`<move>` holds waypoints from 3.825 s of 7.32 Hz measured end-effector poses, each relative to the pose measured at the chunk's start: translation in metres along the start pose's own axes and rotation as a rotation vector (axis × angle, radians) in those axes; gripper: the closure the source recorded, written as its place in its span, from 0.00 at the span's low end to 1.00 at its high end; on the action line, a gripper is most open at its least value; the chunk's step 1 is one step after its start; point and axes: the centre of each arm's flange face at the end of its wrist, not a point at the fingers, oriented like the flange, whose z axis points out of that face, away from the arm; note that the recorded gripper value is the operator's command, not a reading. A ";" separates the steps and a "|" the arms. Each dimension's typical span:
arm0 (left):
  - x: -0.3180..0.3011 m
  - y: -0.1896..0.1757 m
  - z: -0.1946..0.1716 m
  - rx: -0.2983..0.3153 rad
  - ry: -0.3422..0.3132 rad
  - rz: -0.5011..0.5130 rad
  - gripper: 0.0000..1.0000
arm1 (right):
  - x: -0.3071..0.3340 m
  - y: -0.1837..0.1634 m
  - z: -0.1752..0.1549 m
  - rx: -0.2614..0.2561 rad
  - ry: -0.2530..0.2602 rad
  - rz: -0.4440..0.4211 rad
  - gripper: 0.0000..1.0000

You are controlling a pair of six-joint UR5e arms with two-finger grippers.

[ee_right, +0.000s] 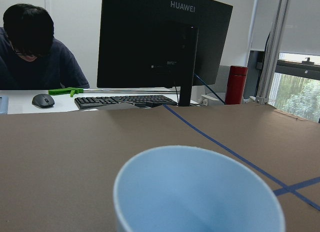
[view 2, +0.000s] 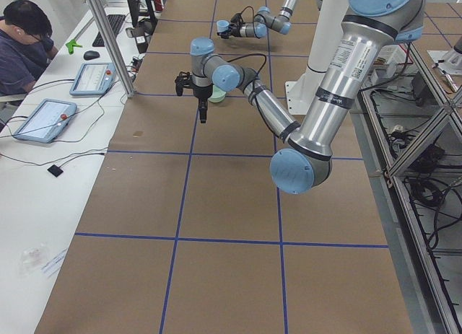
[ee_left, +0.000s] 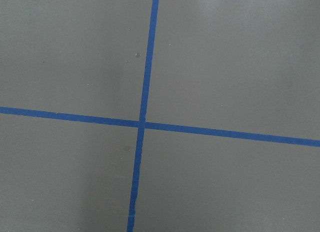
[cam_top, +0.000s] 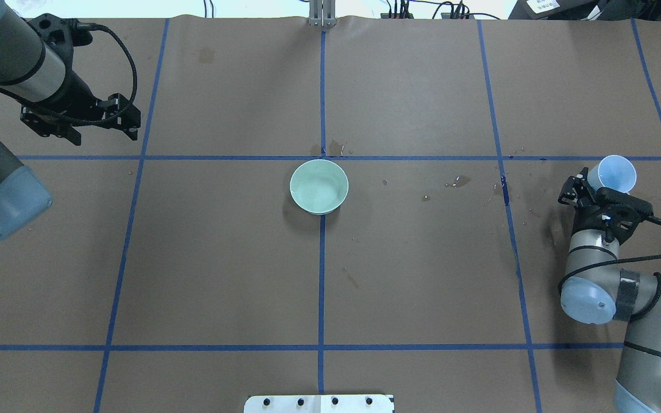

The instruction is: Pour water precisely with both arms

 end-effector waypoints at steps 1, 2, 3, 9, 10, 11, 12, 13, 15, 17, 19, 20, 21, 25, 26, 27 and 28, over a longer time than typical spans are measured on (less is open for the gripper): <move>0.000 0.000 0.000 0.000 0.000 0.000 0.00 | 0.010 0.002 0.001 0.002 0.004 0.002 1.00; 0.000 0.000 0.000 0.000 0.000 0.000 0.00 | 0.024 0.006 0.000 0.004 0.005 0.007 1.00; 0.000 0.000 -0.001 0.001 0.001 0.000 0.00 | 0.040 0.012 -0.003 0.007 0.004 0.014 1.00; -0.002 0.002 -0.004 0.017 -0.003 0.002 0.00 | 0.084 0.032 -0.021 0.014 -0.038 -0.004 1.00; -0.002 0.002 -0.004 0.017 -0.003 0.002 0.00 | 0.089 0.034 -0.023 0.017 -0.045 -0.009 0.67; -0.003 0.003 -0.004 0.017 -0.004 0.002 0.00 | 0.090 0.035 -0.026 0.015 -0.052 -0.007 0.41; -0.003 0.003 -0.004 0.017 -0.004 0.002 0.00 | 0.090 0.035 -0.028 0.013 -0.058 -0.003 0.37; -0.003 0.003 -0.004 0.017 -0.004 0.002 0.00 | 0.089 0.034 -0.030 0.012 -0.060 -0.002 0.30; -0.003 0.003 -0.005 0.018 -0.002 0.002 0.00 | 0.092 0.034 -0.029 0.012 -0.059 -0.005 0.24; -0.002 0.004 -0.008 0.021 0.002 0.005 0.00 | 0.096 0.035 -0.029 0.011 -0.058 -0.014 0.22; -0.002 0.005 -0.010 0.023 0.004 0.007 0.00 | 0.098 0.036 -0.030 0.007 -0.056 -0.018 0.17; -0.002 0.005 -0.010 0.023 0.004 0.007 0.00 | 0.098 0.037 -0.030 0.003 -0.055 -0.019 0.13; -0.002 0.005 -0.009 0.023 0.004 0.007 0.00 | 0.098 0.038 -0.030 0.001 -0.055 -0.020 0.02; -0.002 0.005 -0.009 0.022 0.003 0.006 0.00 | 0.101 0.039 -0.032 -0.006 -0.056 -0.029 0.01; -0.002 0.005 -0.009 0.022 0.003 0.006 0.00 | 0.105 0.037 -0.035 -0.014 -0.058 -0.034 0.01; -0.002 0.005 -0.009 0.022 0.003 0.006 0.00 | 0.111 0.031 -0.040 -0.025 -0.063 -0.040 0.01; -0.002 0.005 -0.009 0.022 0.002 0.006 0.00 | 0.118 0.023 -0.047 -0.037 -0.071 -0.048 0.01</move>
